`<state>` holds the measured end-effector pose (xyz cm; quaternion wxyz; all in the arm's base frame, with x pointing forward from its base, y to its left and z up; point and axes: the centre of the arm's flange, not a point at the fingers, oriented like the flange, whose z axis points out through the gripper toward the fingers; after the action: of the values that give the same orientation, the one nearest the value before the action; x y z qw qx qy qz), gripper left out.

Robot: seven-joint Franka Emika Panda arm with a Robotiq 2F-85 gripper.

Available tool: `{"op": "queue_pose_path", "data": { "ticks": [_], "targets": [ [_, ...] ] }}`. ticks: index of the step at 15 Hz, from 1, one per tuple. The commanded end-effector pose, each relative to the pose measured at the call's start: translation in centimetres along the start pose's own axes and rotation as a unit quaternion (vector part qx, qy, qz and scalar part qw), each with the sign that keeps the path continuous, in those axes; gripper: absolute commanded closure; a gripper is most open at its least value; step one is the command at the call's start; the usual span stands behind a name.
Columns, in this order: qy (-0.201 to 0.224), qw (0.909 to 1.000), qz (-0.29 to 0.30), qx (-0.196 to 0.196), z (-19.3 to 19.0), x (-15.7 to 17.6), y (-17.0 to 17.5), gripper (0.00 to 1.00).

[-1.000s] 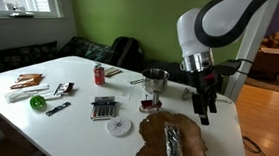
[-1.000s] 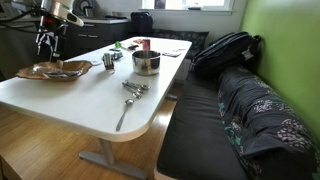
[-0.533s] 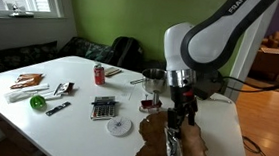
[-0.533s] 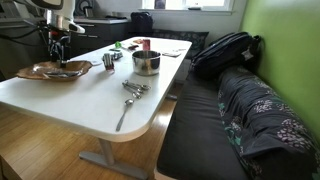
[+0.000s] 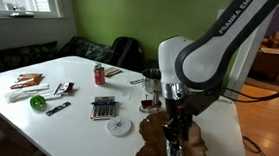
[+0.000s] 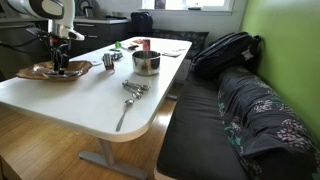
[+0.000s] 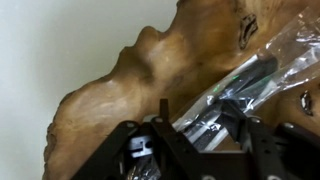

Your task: Pick up the packet from the brown bowl and put it in the silver pot

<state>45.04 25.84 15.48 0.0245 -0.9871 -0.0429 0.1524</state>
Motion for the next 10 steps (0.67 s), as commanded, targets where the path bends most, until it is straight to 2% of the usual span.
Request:
{"op": "queue_pose_path", "data": {
  "ticks": [1,3,5,10],
  "targets": [
    [0.002,0.9999,0.007,-0.015,1.2,1.0,-0.5,0.73],
    [0.006,0.9998,0.005,-0.018,0.9,1.0,-0.8,0.89],
    [0.016,0.9997,0.001,-0.021,0.0,0.6,-1.2,1.00],
    [0.052,0.9981,-0.003,-0.034,-3.9,-1.3,-1.3,1.00]
  ]
}}
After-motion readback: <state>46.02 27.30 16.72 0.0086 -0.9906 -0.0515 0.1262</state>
